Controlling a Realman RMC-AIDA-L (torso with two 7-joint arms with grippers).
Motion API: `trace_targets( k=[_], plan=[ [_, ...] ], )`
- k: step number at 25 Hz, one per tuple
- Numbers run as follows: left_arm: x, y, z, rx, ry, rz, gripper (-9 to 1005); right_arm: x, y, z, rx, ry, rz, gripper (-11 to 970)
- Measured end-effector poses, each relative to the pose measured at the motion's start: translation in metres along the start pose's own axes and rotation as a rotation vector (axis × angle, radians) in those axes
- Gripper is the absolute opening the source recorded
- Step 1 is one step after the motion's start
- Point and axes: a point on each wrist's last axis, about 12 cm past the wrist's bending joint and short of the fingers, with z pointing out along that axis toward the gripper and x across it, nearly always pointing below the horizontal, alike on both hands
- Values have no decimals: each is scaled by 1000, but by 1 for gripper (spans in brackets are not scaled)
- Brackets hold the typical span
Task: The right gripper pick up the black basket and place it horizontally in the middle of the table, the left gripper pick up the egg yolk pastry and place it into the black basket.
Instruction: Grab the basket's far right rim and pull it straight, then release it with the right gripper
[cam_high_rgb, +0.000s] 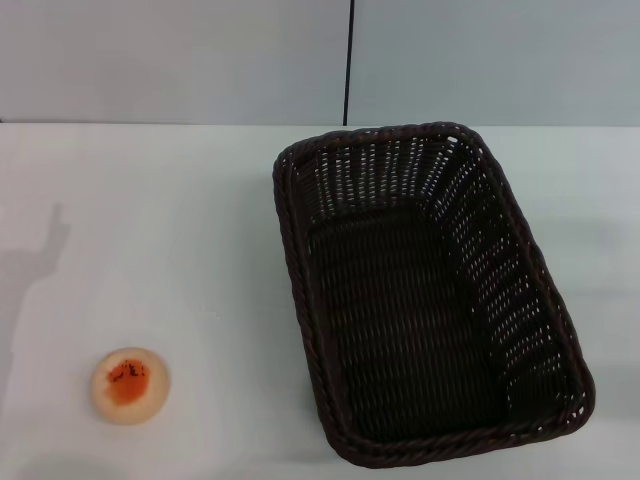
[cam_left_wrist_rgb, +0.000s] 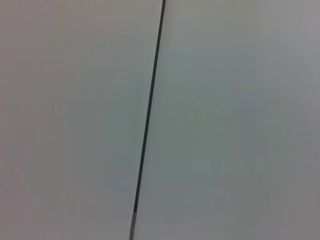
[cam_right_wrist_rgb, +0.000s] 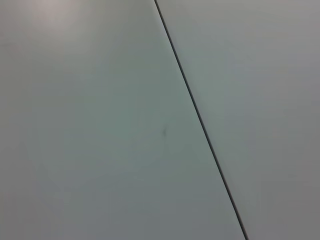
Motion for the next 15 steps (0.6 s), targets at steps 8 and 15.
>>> trace_targets(
  k=[8,15],
  plan=[
    [0,4,-6,-13,6,20,831,1,8,2,-92,22,27,834],
    [-1,7,-9,-22,7,43,831,-8,-3,1,-152,60,154,834]
  ],
)
